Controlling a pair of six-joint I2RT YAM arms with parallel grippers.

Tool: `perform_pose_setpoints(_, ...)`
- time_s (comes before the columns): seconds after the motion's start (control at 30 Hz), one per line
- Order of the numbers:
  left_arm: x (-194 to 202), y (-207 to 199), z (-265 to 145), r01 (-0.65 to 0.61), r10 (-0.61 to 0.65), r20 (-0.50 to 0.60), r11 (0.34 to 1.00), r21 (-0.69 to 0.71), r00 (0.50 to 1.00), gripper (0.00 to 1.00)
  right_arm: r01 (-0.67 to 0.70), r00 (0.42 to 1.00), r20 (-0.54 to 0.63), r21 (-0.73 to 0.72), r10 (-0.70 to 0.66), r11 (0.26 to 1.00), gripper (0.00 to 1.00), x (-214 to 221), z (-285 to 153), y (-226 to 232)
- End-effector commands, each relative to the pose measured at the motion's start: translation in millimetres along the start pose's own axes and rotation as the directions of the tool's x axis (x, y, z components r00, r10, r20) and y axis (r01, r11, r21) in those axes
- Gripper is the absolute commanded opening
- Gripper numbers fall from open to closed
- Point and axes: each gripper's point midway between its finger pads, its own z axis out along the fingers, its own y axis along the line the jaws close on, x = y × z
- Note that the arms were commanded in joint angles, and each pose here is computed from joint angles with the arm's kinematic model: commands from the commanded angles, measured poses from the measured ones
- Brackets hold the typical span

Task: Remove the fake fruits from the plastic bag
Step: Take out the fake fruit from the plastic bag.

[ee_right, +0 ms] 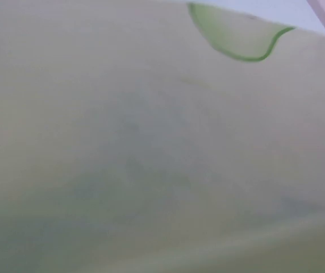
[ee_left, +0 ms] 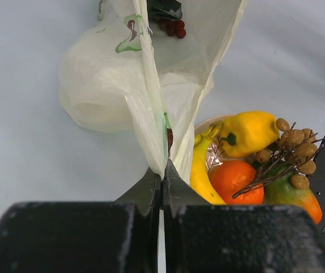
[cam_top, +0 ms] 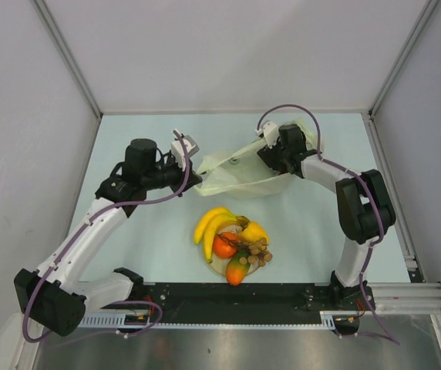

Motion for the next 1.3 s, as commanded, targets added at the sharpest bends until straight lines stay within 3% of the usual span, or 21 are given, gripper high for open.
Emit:
perform_pose_setpoints(0.0,-15.2,4.0,-0.8,-0.011,0.011,0.047,1.000,0.005,0.999,0.00,-0.022,0.997,0.075,0.085,0.016,0.996,0.85,-22.5,16.9,-29.5)
perform_pose_setpoints(0.17,-15.3,14.6,-1.6,0.004,-0.003,0.048,1.000,-0.019,0.999,0.00,0.002,0.999,0.052,0.080,-0.006,0.997,0.84,-15.2,44.8,-29.5)
perform_pose_setpoints(0.23,-15.6,17.6,-0.7,0.010,-0.009,0.048,1.000,-0.025,0.999,0.00,0.031,0.998,0.048,0.072,-0.034,0.997,0.79,-14.7,51.1,-28.8)
perform_pose_setpoints(0.33,-15.2,22.5,0.1,0.026,-0.024,0.048,0.999,-0.033,0.999,0.00,0.059,0.997,0.045,0.058,-0.062,0.997,0.61,-15.5,60.7,-27.7)
perform_pose_setpoints(0.47,-17.9,27.4,2.2,0.031,-0.029,0.053,0.999,-0.039,0.998,0.01,0.067,0.995,0.068,-0.003,-0.066,0.998,0.28,-29.8,62.2,-24.8)
perform_pose_setpoints(0.63,-20.9,30.9,4.9,0.049,-0.046,0.062,0.998,-0.041,0.997,0.00,0.061,0.993,0.106,-0.062,-0.054,0.996,0.01,-54.1,45.4,-19.9)
perform_pose_setpoints(0.83,-25.7,36.3,5.3,0.075,-0.071,0.081,0.996,-0.047,0.994,0.00,0.041,0.981,0.194,-0.163,-0.008,0.986,0.00,-93.2,-3.7,1.4)
perform_pose_setpoints(1.27,-32.6,34.2,6.1,0.100,-0.096,0.109,0.994,-0.034,0.989,0.00,0.075,0.966,0.260,-0.332,0.015,0.940,0.00,-113.0,-94.7,57.4)
